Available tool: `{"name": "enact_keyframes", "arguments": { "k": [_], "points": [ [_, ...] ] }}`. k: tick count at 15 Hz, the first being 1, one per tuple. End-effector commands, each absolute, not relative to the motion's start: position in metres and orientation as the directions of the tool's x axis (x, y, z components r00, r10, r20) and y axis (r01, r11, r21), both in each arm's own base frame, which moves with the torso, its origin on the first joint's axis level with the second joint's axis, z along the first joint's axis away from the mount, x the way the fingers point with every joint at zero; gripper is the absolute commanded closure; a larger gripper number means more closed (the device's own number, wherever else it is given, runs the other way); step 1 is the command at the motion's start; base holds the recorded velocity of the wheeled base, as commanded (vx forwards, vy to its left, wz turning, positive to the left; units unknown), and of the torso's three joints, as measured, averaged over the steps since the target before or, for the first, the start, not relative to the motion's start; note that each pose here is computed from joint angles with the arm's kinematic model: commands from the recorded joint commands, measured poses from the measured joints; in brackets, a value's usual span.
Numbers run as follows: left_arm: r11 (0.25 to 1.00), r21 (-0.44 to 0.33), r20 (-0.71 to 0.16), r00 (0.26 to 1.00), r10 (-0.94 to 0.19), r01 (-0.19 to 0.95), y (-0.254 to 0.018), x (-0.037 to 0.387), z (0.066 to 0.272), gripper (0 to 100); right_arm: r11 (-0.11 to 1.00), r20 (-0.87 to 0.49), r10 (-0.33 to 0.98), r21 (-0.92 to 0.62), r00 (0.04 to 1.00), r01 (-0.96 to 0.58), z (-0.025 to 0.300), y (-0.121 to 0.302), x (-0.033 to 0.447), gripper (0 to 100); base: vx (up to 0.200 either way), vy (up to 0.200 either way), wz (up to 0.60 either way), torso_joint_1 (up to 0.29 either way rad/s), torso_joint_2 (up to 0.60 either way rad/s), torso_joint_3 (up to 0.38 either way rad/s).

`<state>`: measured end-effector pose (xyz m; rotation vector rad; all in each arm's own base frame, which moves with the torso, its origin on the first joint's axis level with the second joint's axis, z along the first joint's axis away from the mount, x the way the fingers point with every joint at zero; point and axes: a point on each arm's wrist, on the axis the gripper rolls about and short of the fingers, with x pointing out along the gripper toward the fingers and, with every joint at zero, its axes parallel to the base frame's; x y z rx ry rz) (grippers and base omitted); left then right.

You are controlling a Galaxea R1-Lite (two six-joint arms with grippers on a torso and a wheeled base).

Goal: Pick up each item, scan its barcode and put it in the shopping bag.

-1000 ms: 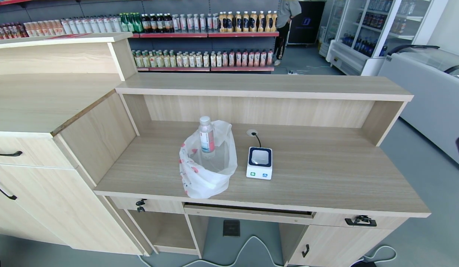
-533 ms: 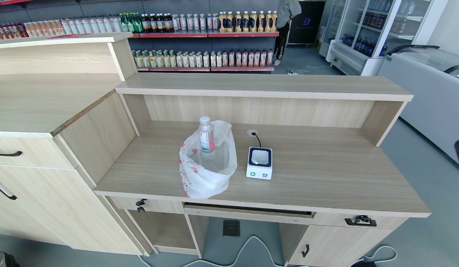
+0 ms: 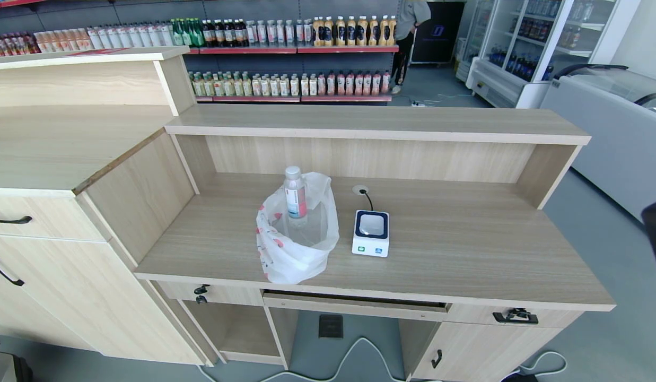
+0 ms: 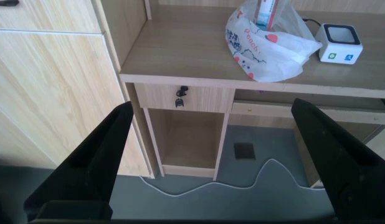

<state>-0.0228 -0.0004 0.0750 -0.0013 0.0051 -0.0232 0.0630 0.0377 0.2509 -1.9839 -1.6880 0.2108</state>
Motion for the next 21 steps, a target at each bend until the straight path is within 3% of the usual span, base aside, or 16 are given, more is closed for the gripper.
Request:
{"name": "enact_keyframes", "arguments": {
  "k": [1,3,4,5,6,7,8,9,10,12,14,16,17,18,21],
  "points": [
    [1.0,-0.002,-0.006,1.0,-0.023,0.023,0.0,-0.023,0.075,0,-0.086,0.229,0.944,-0.519,0.235,0.85,0.259,0.037,0.063,100,0.0,0.0,0.0,0.0,0.0,0.0],
    [1.0,-0.002,-0.006,1.0,-0.023,0.023,0.0,-0.023,0.075,0,-0.128,0.266,0.832,-0.762,0.487,0.634,0.259,0.031,0.072,100,0.0,0.0,0.0,0.0,0.0,0.0],
    [1.0,-0.002,-0.006,1.0,-0.023,0.023,0.0,-0.023,0.075,0,-0.089,0.273,0.695,-0.885,0.665,0.456,0.256,0.024,0.077,100,0.0,0.0,0.0,0.0,0.0,0.0],
    [1.0,-0.002,-0.006,1.0,-0.023,0.023,0.0,-0.023,0.075,0,-0.03,0.253,0.618,-0.938,0.744,0.345,0.252,0.021,0.081,100,0.0,0.0,0.0,0.0,0.0,0.0],
    [1.0,-0.002,-0.006,1.0,-0.023,0.023,0.0,-0.023,0.075,0,0.195,0.212,0.441,-0.971,0.872,0.137,0.245,0.014,0.086,100,0.0,0.0,0.0,0.0,0.0,0.0],
    [1.0,-0.002,-0.006,1.0,-0.025,0.025,0.0,-0.023,0.075,0,0.272,0.205,0.36,-0.956,0.91,0.108,0.244,0.011,0.088,100,0.0,0.0,0.0,0.0,0.0,0.0],
    [1.0,-0.002,-0.006,1.0,-0.023,0.023,0.0,-0.023,0.075,0,0.463,0.204,0.062,-0.873,0.977,0.153,0.247,0.003,0.1,100,0.0,0.0,0.0,0.0,0.0,0.0],
    [1.0,-0.002,-0.006,1.0,-0.023,0.023,0.0,-0.023,0.075,0,0.531,0.217,-0.123,-0.81,0.968,0.249,0.259,-0.001,0.118,100,0.0,0.0,0.0,0.0,0.0,0.0],
    [1.0,-0.002,-0.006,1.0,-0.023,0.023,0.0,-0.023,0.075,0,0.532,0.235,-0.224,-0.784,0.946,0.32,0.269,-0.003,0.13,100,0.0,0.0,0.0,0.0,0.0,0.0],
    [1.0,-0.002,-0.006,1.0,-0.023,0.023,0.0,-0.023,0.075,0,0.615,0.121,-0.309,-0.731,0.943,0.295,0.256,-0.006,0.154,100,0.0,0.0,0.0,0.0,0.0,0.0],
    [1.0,-0.002,-0.006,1.0,-0.023,0.023,0.0,-0.023,0.075,0,0.626,0.082,-0.357,-0.718,0.931,0.303,0.248,-0.015,0.154,100,0.0,0.0,0.0,0.0,0.0,0.0],
    [1.0,-0.002,-0.006,1.0,-0.025,0.025,0.0,-0.023,0.075,0,0.665,0.05,-0.358,-0.687,0.932,0.293,0.242,-0.019,0.156,100,0.0,0.0,0.0,0.0,0.0,0.0],
    [1.0,-0.002,-0.006,1.0,-0.025,0.025,0.0,-0.023,0.075,0,0.82,-0.065,-0.225,-0.551,0.972,0.153,0.23,-0.018,0.158,100,0.0,0.0,0.0,0.0,0.0,0.0],
    [1.0,-0.002,-0.006,1.0,-0.023,0.023,0.0,-0.023,0.075,0,0.877,-0.125,-0.131,-0.477,0.983,0.056,0.223,-0.021,0.158,100,0.0,0.0,0.0,0.0,0.0,0.0],
    [1.0,-0.002,-0.006,1.0,-0.023,0.023,0.0,-0.023,0.075,0,0.895,-0.239,-0.179,-0.442,0.954,0.057,0.21,-0.039,0.155,100,0.0,0.0,0.0,0.0,0.0,0.0]
  ]
}}
